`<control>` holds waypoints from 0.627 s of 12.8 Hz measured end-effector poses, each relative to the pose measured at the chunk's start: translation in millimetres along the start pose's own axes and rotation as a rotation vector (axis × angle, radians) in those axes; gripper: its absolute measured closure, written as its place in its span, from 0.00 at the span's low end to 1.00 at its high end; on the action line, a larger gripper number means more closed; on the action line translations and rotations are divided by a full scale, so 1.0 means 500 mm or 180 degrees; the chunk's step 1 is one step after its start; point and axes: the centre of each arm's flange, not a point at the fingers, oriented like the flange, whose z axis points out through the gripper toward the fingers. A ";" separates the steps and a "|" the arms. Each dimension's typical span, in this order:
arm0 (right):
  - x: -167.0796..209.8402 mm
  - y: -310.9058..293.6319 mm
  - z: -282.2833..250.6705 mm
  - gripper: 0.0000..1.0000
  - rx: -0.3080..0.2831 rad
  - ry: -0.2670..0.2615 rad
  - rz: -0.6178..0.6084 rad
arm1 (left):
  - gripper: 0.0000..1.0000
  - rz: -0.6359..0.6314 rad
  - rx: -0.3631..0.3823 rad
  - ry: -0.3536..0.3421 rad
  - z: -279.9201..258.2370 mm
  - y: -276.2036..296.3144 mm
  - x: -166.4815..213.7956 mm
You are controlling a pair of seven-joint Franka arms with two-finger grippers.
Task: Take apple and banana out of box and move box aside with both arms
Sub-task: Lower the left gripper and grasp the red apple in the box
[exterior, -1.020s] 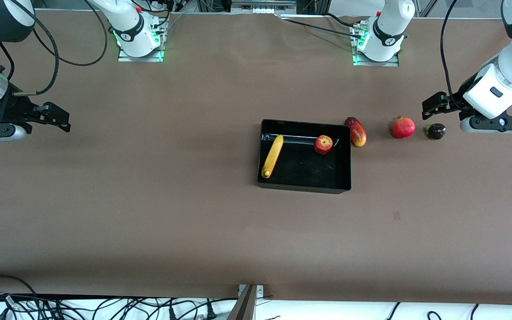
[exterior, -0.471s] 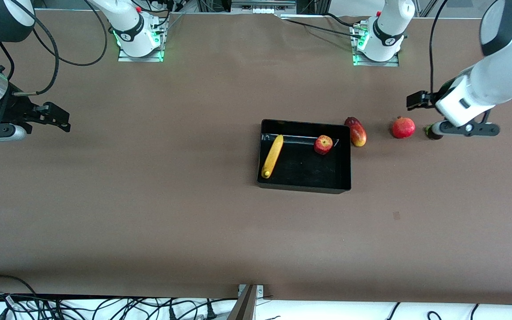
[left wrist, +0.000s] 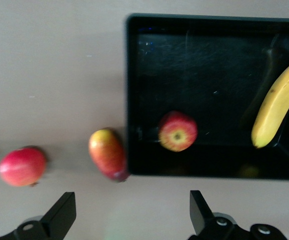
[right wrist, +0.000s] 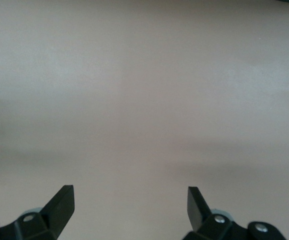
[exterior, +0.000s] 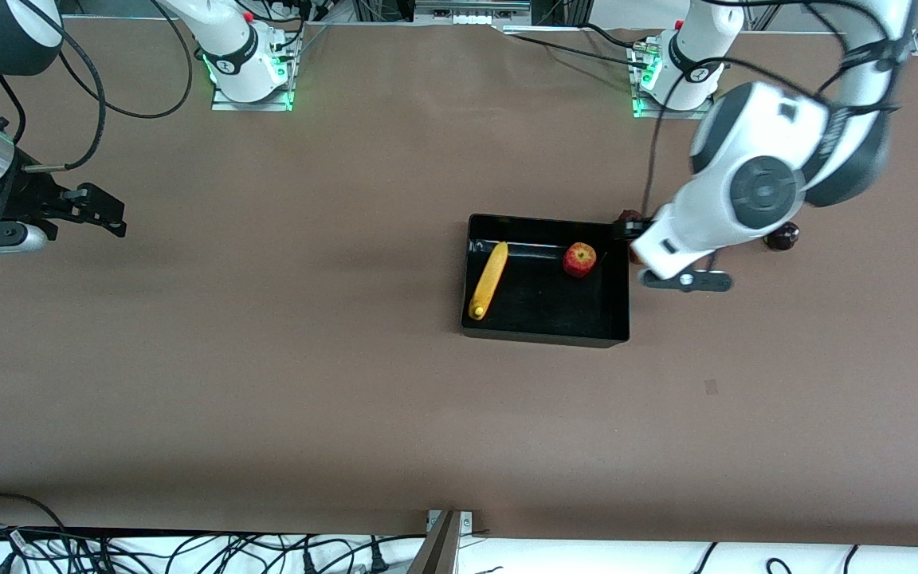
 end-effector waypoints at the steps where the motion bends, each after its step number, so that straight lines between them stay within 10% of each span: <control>1: 0.000 0.000 0.000 0.00 0.0000 0.0002 0.0000 | 0.00 -0.0057 0.0011 0.0023 0.042 0.035 -0.006; 8: 0.000 0.000 0.000 0.00 0.0000 0.0006 0.0000 | 0.00 -0.0028 0.0030 0.0557 0.278 0.065 -0.025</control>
